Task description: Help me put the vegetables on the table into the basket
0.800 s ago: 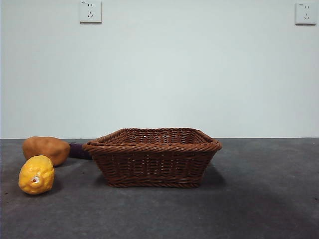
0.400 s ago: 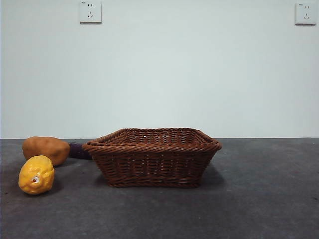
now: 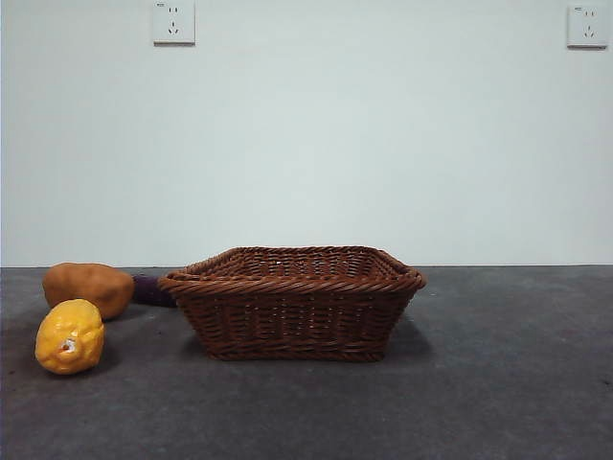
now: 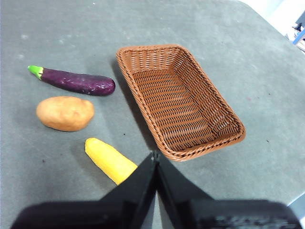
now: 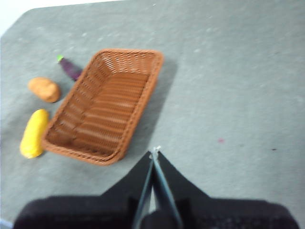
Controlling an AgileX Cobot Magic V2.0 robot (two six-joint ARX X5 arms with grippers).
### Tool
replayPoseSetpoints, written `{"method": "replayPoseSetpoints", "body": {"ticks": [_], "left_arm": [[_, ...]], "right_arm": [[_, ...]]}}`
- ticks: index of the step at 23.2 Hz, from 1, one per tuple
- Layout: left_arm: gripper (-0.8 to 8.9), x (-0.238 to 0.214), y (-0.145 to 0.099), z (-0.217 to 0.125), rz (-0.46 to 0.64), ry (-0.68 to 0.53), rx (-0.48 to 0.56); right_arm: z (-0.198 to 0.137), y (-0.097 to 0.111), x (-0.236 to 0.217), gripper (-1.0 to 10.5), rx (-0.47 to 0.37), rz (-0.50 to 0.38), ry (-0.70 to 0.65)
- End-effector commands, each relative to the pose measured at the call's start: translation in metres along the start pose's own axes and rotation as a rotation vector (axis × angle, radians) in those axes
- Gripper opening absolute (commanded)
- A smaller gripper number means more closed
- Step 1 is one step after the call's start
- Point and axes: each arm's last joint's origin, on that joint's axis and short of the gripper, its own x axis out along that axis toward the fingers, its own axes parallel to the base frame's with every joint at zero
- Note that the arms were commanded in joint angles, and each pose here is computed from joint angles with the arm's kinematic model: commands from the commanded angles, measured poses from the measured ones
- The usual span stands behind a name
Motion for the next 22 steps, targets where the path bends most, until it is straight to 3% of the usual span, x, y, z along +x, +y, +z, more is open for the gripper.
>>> {"method": "replayPoseSetpoints", "body": {"ticks": [1,2,4,5,15,22], "left_arm": [[0.88,0.001,0.0,0.001,-0.01,0.0,0.016],[2.17,0.001,0.0,0.001,-0.01,0.001,0.015],[5.75,0.002,0.001,0.002,-0.01,0.004,0.01],[6.24,0.003,0.001,0.002,-0.009,0.004,0.01],[6.28,0.006,0.003,0.021,-0.007,0.013,0.006],[6.28,0.011,0.006,0.025,-0.009,0.035,-0.013]], "right_arm": [[0.001,0.001,0.0,0.8,-0.012,0.014,-0.001],[0.001,0.0,0.001,1.9,-0.01,0.015,0.002],[0.002,0.0,0.002,4.7,-0.007,0.028,0.006],[0.002,0.0,0.002,5.7,-0.003,0.031,0.009],[0.017,-0.01,0.033,6.0,0.04,0.132,0.056],[0.04,-0.015,0.125,6.0,0.07,0.18,0.173]]}}
